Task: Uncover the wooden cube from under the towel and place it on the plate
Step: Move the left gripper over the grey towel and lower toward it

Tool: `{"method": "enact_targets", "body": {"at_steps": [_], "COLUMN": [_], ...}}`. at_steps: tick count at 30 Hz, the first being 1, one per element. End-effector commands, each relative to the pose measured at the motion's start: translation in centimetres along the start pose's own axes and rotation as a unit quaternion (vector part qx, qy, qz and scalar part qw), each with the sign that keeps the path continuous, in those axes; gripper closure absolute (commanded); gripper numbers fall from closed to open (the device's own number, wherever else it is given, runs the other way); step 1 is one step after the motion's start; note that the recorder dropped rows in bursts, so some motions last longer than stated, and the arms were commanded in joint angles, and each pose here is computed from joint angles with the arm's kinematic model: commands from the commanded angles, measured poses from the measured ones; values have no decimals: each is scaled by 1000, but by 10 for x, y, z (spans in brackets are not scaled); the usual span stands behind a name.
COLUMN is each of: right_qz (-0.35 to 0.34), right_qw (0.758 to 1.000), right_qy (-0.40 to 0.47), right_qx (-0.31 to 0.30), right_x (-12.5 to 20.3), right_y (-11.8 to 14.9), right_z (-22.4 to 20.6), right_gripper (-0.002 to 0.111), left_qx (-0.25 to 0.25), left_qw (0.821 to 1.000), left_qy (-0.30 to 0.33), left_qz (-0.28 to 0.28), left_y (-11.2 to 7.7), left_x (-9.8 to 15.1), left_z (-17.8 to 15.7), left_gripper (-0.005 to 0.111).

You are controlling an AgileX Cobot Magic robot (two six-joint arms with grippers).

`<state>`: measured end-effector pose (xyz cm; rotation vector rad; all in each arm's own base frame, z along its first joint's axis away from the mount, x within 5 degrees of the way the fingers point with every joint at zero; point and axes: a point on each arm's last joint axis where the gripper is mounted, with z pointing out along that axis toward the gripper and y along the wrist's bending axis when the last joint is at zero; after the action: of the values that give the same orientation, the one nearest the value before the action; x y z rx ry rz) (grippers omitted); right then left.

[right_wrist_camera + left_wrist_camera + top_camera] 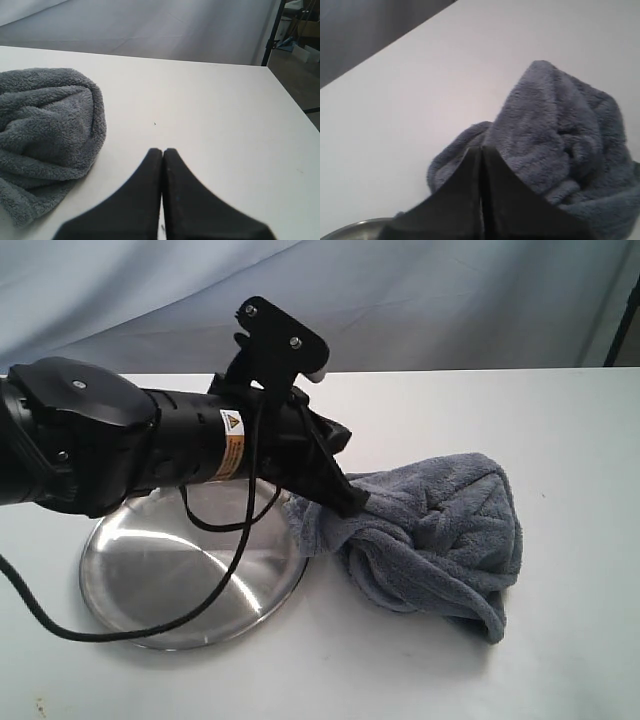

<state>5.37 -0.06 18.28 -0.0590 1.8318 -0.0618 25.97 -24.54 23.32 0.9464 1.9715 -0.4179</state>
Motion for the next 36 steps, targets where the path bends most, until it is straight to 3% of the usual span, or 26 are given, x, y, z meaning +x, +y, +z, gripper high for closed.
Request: {"method": "enact_targets", "body": {"at_steps": [1, 10, 24, 26, 29, 31, 36], "right_qz": [-3, -3, -3, -3, -3, -3, -3], "right_qw": [1000, 1000, 1000, 1000, 1000, 1000, 1000], "right_qy": [-3, -3, -3, -3, -3, -3, -3], "right_qx": [0, 0, 0, 0, 0, 0, 0], "right_x": [1, 1, 1, 1, 1, 1, 1], "right_y": [0, 0, 0, 0, 0, 0, 0], "right_z": [0, 0, 0, 0, 0, 0, 0], "right_gripper": [108, 108, 108, 108, 108, 108, 108], "left_qx": [63, 7, 15, 13, 10, -1, -4], "left_qw": [998, 1000, 1000, 1000, 1000, 1000, 988], "left_qy": [1, -3, -2, -3, -18, -26, 41], "left_qz": [-8, -7, -7, 13, -15, 0, 146], "left_y": [-13, -3, -4, -4, -3, -3, -16], "left_x": [-2, -2, -2, -2, -5, -7, 4], "left_z": [0, 0, 0, 0, 0, 0, 1], "left_gripper": [107, 107, 107, 107, 107, 107, 107]}}
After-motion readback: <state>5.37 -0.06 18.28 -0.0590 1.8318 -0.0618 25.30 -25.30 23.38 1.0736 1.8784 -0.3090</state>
